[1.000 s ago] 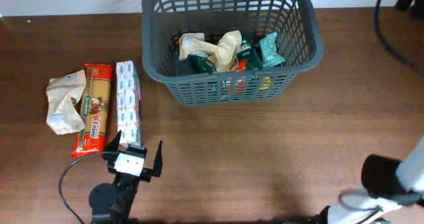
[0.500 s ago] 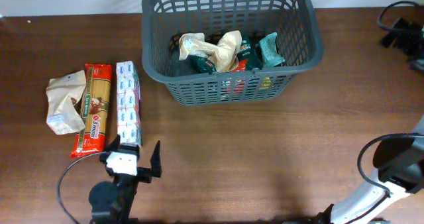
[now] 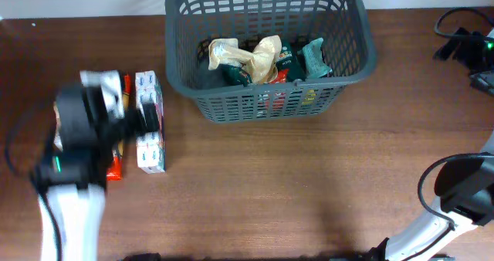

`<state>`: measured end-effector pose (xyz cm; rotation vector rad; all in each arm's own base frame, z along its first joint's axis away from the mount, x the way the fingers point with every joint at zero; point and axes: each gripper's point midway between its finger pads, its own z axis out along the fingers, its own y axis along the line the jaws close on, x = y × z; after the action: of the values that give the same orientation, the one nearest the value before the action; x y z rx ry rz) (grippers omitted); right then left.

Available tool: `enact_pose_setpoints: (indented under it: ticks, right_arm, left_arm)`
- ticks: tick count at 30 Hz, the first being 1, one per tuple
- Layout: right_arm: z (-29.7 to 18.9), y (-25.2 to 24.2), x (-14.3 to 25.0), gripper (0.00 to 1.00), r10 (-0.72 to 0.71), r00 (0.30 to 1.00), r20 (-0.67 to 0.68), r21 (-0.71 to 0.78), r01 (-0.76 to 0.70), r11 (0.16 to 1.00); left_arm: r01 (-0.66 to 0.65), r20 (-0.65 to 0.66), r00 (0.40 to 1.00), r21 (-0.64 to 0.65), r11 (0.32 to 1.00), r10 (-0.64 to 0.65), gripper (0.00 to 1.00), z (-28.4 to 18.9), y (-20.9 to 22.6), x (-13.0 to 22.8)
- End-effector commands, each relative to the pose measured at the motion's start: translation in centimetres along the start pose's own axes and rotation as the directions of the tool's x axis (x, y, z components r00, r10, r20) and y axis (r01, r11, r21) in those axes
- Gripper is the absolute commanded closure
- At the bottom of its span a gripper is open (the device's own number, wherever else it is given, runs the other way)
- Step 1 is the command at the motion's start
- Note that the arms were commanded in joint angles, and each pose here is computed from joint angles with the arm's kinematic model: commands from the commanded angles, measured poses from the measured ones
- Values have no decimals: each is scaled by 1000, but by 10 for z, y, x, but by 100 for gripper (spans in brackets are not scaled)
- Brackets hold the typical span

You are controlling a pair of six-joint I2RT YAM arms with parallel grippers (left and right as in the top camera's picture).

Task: Pack container
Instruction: 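Reach left gripper to the white Kleenex box and grasp it, then carry the Kleenex box into the basket and release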

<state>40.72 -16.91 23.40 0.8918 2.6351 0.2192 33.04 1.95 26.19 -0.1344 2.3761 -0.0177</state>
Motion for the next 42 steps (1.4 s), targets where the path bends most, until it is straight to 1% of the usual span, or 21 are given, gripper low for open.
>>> enact_pose_setpoints:
  ticks: [1,2,4,7,10,13,14,17,20,23,27,29,30,31,32,34,35,36,39,41,42]
  right_arm:
    - [-8,2,0,1,8,1000,16,-8,-8,1000]
    - [-8,2,0,1,8,1000,16,-9,-8,1000]
    - [-8,2,0,1,8,1000,16,-8,-8,1000]
    - [-8,2,0,1,8,1000,16,-8,-8,1000]
    - [-8,2,0,1,8,1000,16,-9,-8,1000]
    - [-8,2,0,1,8,1000,16,-8,-8,1000]
    - [-8,2,0,1,8,1000,16,-8,-8,1000]
    - [-8,2,0,1,8,1000,16,-8,-8,1000]
    - [-8,2,0,1,8,1000,16,-8,-8,1000]
    - [-8,2,0,1,8,1000,16,-9,-8,1000]
    - [-8,2,0,1,8,1000,16,-8,-8,1000]
    - [-8,2,0,1,8,1000,16,-9,-8,1000]
    - [-8,2,0,1,8,1000,16,-9,-8,1000]
    - [-8,2,0,1,8,1000,16,-8,-8,1000]
    - [-8,2,0,1,8,1000,16,-9,-8,1000]
    - [-8,2,0,1,8,1000,16,-8,-8,1000]
    - [-8,2,0,1,8,1000,16,-8,-8,1000]
    - [-8,2,0,1,8,1000,16,-8,-8,1000]
    - [-8,2,0,1,8,1000,16,-9,-8,1000]
    - [-8,2,0,1,8,1000,16,-9,-8,1000]
    - [-8,2,0,1,8,1000,16,-9,-8,1000]
  left_arm:
    - [-102,8,995,-23,994,103,1,11,3,-56]
    - [-138,13,990,-33,990,139,1,17,5,-67]
    - [-133,2,991,-73,988,134,1,30,15,-80]
    - [-104,-72,993,-95,990,98,1,58,35,-75]
    - [-58,-199,979,-114,992,34,1,87,55,-47]
    - [-47,-315,949,-110,993,10,1,113,63,-20]
    - [-49,-371,929,-99,994,9,2,131,62,-7]
    - [-61,-440,898,-75,995,22,3,154,53,12]
    - [-36,-511,859,-77,996,-9,2,181,46,35]
    - [-11,-585,810,-85,996,-41,2,208,41,63]
    - [-2,-668,743,-63,998,-41,2,235,37,99]
    - [3,-699,714,-58,998,-42,3,245,37,113]
    - [2,-709,704,-58,998,-42,5,247,37,118]
    - [2,-718,695,-58,998,-43,9,250,37,123]
    - [2,-724,688,-58,998,-43,18,252,37,126]
    - [2,-729,683,-58,998,-44,52,253,37,128]
    - [5,-729,683,-55,998,-44,83,253,36,128]
    - [7,-729,683,-54,999,-44,98,252,36,127]
    - [35,-722,690,-27,999,-44,98,245,29,112]
    - [41,-707,706,-19,999,-43,98,238,26,93]
    - [41,-691,722,-17,999,-41,98,232,26,77]
